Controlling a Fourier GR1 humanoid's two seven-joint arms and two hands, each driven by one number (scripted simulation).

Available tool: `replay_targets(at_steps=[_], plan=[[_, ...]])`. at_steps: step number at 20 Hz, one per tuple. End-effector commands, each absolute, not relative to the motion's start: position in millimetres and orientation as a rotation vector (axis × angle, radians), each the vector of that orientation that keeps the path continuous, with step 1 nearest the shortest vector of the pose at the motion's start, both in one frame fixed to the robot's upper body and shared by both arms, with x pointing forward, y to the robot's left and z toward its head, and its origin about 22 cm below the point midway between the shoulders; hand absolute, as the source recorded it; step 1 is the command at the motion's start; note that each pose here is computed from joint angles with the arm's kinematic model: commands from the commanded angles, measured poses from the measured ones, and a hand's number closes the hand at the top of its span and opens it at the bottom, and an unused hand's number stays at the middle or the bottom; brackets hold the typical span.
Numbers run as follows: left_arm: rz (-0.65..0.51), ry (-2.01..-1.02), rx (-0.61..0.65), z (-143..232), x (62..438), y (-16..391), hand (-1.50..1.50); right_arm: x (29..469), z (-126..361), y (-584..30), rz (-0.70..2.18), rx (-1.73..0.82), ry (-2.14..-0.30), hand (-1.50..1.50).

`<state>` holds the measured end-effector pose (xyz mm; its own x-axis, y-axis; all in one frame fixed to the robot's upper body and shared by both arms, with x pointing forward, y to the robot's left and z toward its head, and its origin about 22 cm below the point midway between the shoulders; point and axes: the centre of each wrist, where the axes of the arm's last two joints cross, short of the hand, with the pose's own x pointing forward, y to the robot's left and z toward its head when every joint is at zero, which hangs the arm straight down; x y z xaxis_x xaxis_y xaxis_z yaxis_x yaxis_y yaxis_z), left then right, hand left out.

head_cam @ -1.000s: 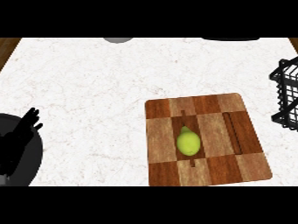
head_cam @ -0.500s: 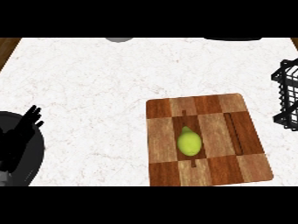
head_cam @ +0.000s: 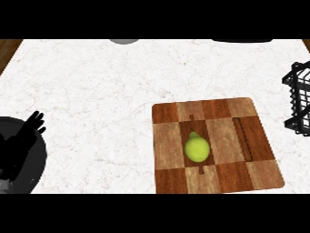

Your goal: Pick the can from the cutting board and place it in the tiered basket

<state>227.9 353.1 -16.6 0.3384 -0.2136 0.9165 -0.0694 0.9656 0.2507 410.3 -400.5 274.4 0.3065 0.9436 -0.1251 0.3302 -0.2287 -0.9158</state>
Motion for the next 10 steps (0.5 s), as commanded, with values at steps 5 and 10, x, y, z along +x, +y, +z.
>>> replay_targets(at_steps=[5,10], plan=[[-0.099,-1.201,0.253,-14.6,231.7,350.8,0.0,413.6,258.3,-427.5,0.898,-1.56,-0.924,1.5],[-0.074,-1.213,0.26,-21.6,225.6,348.4,0.0,415.6,230.4,-431.0,0.862,-1.433,-0.668,-1.5]])
